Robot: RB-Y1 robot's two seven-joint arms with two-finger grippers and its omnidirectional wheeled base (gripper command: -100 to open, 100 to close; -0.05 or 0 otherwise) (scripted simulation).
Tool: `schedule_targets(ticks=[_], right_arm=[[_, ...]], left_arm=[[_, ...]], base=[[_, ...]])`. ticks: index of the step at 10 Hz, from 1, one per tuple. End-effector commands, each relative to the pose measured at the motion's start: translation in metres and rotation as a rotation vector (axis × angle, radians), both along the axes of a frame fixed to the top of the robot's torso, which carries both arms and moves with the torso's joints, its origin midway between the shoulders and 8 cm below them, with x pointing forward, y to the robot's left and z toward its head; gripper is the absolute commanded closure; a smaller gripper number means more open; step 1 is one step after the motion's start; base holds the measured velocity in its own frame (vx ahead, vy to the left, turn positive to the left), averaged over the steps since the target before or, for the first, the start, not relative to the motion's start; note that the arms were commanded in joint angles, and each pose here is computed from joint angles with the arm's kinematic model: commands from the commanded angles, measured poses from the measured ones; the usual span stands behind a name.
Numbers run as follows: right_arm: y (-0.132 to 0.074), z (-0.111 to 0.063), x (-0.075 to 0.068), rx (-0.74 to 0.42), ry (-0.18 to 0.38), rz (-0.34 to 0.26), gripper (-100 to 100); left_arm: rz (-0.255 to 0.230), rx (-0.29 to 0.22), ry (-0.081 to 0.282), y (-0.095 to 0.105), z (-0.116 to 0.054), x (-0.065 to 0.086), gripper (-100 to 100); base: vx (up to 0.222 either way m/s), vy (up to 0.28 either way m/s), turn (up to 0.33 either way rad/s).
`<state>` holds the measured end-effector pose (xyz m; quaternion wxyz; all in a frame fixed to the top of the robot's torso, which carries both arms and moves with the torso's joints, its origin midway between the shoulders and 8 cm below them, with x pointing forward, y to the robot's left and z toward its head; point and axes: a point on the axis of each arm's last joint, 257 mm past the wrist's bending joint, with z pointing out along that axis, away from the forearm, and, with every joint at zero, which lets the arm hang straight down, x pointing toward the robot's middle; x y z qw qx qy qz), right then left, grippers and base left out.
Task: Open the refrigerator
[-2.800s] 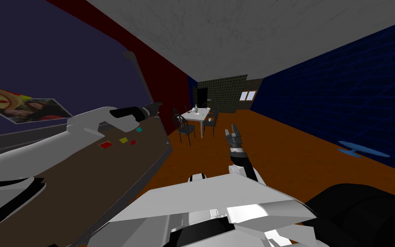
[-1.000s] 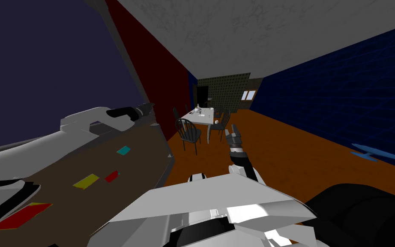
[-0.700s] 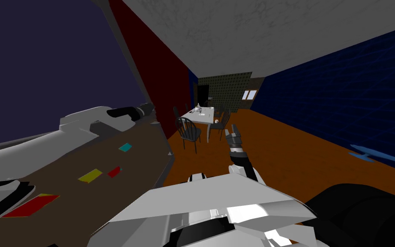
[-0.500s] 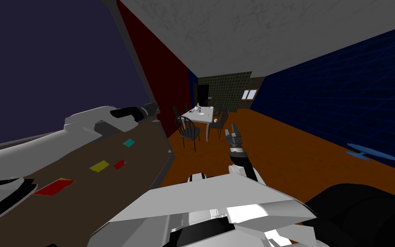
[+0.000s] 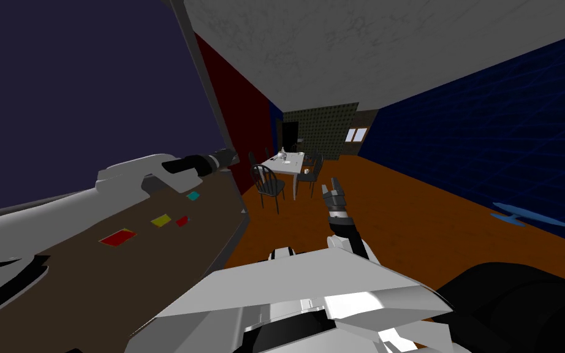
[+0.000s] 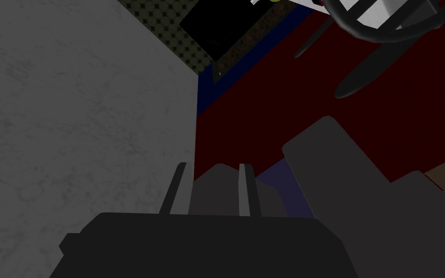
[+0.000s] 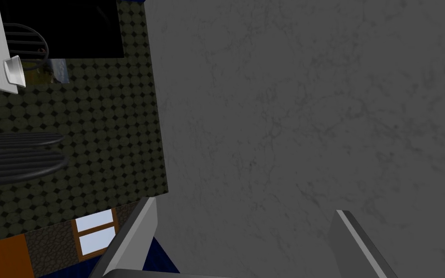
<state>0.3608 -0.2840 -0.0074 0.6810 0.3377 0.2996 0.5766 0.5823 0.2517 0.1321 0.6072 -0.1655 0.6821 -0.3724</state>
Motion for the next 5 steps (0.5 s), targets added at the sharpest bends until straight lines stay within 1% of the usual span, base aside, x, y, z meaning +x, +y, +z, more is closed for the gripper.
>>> schedule_targets(ticks=[1, 2, 3, 4, 5], right_arm=[[0.0, 0.0, 0.0, 0.0, 0.0, 0.0, 0], [0.0, 0.0, 0.0, 0.0, 0.0, 0.0, 0], [0.0, 0.0, 0.0, 0.0, 0.0, 0.0, 0], [0.0, 0.0, 0.0, 0.0, 0.0, 0.0, 0], [0.0, 0.0, 0.0, 0.0, 0.0, 0.0, 0]], left_arm=[[-0.067, -0.001, -0.016, -0.027, 0.012, -0.013, 100], [-0.11, -0.002, -0.011, -0.046, 0.01, -0.022, 100], [-0.152, -0.002, -0.006, -0.063, 0.008, -0.033, 100], [-0.118, 0.0, 0.004, -0.049, 0.002, -0.027, 100], [-0.178, -0.005, 0.012, -0.074, -0.001, -0.042, 100]], base=[[-0.118, -0.048, 0.027], [-0.157, -0.083, 0.061], [-0.241, -0.072, 0.045], [-0.128, -0.033, -0.018], [-0.091, -0.018, 0.035]])
